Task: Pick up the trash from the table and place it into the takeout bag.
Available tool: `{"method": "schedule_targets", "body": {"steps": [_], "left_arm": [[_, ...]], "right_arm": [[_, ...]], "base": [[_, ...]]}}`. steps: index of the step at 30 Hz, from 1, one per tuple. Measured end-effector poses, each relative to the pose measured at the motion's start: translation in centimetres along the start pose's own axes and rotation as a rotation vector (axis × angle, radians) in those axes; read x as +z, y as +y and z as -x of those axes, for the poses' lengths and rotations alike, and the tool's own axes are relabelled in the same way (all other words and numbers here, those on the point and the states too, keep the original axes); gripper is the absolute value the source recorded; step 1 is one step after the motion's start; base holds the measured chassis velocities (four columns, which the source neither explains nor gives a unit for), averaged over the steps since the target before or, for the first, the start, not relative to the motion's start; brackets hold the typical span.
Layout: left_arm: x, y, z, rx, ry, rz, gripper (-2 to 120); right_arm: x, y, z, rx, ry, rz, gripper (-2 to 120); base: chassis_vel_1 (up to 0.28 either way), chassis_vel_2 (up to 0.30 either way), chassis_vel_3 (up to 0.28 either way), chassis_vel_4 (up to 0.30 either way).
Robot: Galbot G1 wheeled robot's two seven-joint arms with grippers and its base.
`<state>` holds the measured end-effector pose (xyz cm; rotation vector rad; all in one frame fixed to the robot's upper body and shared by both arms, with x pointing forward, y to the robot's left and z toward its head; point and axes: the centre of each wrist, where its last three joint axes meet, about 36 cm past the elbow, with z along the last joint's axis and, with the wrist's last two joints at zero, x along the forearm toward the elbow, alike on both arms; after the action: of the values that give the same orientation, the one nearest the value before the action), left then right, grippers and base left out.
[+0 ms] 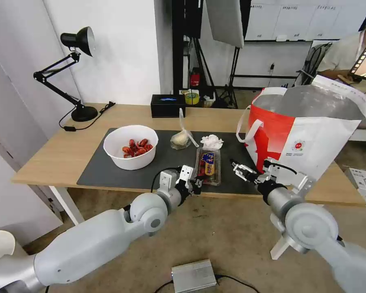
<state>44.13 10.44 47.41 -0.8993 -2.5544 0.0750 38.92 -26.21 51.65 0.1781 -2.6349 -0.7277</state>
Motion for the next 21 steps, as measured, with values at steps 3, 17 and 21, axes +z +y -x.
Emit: {"method": "schedule_targets", "body": {"steps": [3,17,21], "left_arm": [[-0.2,-0.3,0.3,0.009,0.002,0.003,0],[-0.4,-0.6,0.7,0.014,-0.007,0.000,0],[-0.5,-0.4,0.6,0.010,-0.010,-0.004,0]], "right_arm": [[-0.4,0.0,0.4,0.014,0.004,0.007,100],[-4.4,0.9,3.4,0.061,0.099,0.075,100],[-4.4,0.9,4.1,0.062,0.137,0.086,100]], "base": [[0.000,0.000,0.000,0.000],[0.000,0.000,0.000,0.000],[0.000,0.000,0.000,0.000]]}}
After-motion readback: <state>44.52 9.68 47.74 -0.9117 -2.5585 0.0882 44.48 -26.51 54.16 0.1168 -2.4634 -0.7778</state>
